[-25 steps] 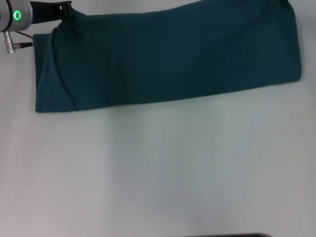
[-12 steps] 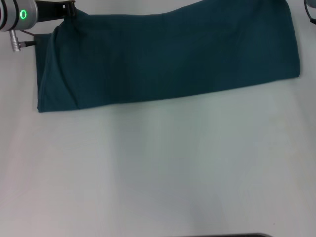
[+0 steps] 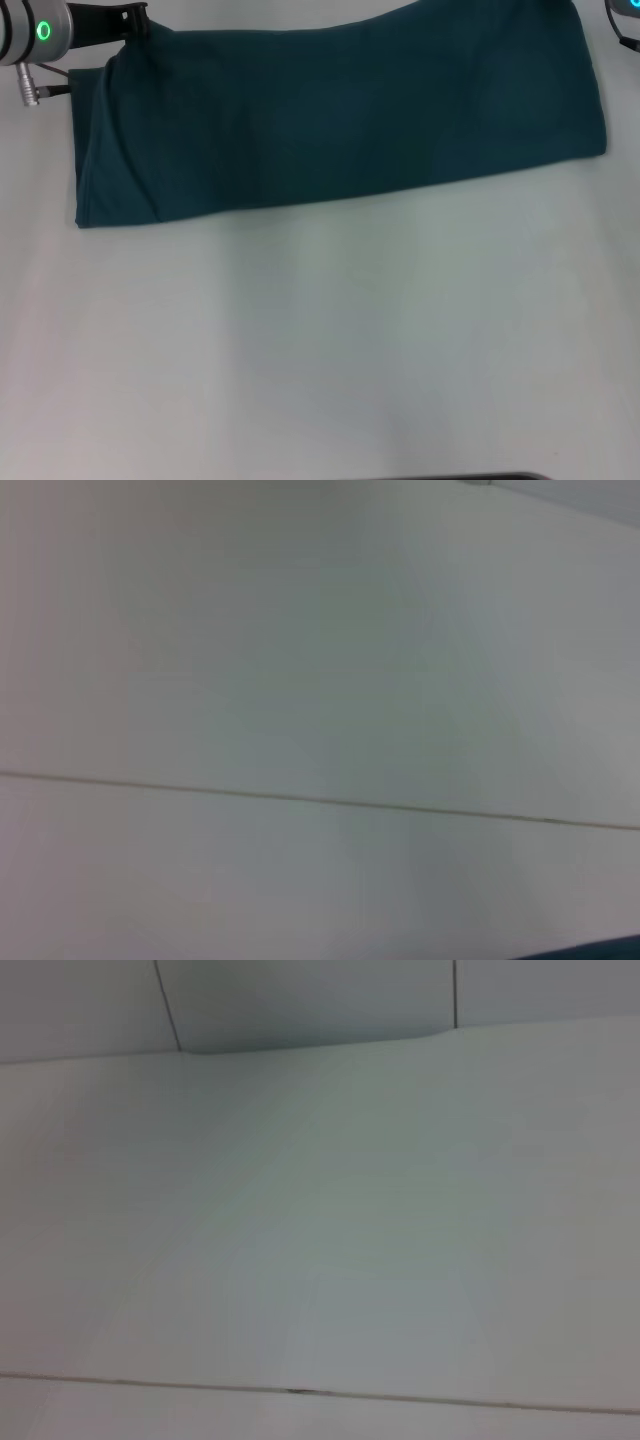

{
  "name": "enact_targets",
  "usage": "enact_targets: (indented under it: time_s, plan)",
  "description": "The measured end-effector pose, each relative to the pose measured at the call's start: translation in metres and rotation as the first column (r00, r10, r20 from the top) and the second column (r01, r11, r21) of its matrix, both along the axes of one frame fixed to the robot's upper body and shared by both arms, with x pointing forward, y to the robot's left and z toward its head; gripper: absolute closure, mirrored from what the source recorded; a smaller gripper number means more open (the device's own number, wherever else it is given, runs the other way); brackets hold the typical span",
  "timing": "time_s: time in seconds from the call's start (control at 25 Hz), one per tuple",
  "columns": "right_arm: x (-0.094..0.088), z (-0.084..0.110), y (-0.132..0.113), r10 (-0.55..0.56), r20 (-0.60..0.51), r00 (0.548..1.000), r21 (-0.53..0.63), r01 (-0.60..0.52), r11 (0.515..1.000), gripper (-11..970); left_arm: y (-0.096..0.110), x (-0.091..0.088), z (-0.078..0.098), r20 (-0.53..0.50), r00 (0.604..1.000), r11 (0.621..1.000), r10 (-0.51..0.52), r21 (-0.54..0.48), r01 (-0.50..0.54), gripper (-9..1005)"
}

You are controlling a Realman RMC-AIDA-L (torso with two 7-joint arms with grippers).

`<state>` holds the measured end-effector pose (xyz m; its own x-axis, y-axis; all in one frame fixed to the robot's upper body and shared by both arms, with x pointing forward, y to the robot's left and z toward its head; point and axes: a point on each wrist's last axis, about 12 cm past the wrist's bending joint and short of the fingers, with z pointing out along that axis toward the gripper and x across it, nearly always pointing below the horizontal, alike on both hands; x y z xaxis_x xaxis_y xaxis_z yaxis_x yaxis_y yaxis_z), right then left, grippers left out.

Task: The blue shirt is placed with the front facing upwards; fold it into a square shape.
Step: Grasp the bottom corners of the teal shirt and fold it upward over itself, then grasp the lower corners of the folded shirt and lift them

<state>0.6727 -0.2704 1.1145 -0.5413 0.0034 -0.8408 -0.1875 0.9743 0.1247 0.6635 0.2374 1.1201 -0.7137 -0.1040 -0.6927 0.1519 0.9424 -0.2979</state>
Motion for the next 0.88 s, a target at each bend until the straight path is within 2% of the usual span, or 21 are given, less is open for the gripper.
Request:
enact_targets:
  time_s: [0.2,0.52,0.72,0.84,0.88]
  plan:
    - [0.002,0.003,-0.004,0.006,-0.006,1.000,-0.004,-0.006,1.000,823,0.009,-0.003,-0.004,-0.028,0.999,0.999,0.047,-0.001,-0.047,972]
    - [0.002,0.004,-0.029,-0.045,-0.047,0.998,0.020,0.046,0.999,675,0.018,-0.005,-0.002,-0.012,0.996,0.996,0.088,-0.004,-0.088,706]
    - [-0.004,0.015,-0.042,0.008,-0.088,0.996,0.086,0.000,0.996,572,0.022,-0.007,0.004,-0.005,0.996,0.996,0.088,-0.015,-0.089,528]
    - [-0.013,0.025,-0.046,0.113,-0.091,0.989,0.176,-0.096,0.980,320,0.027,-0.011,0.009,0.007,0.996,0.995,0.088,-0.053,-0.087,380]
    - [-0.018,0.027,-0.049,0.142,-0.076,0.987,0.210,-0.124,0.970,274,0.028,-0.013,0.012,0.015,0.996,0.994,0.083,-0.069,-0.082,330]
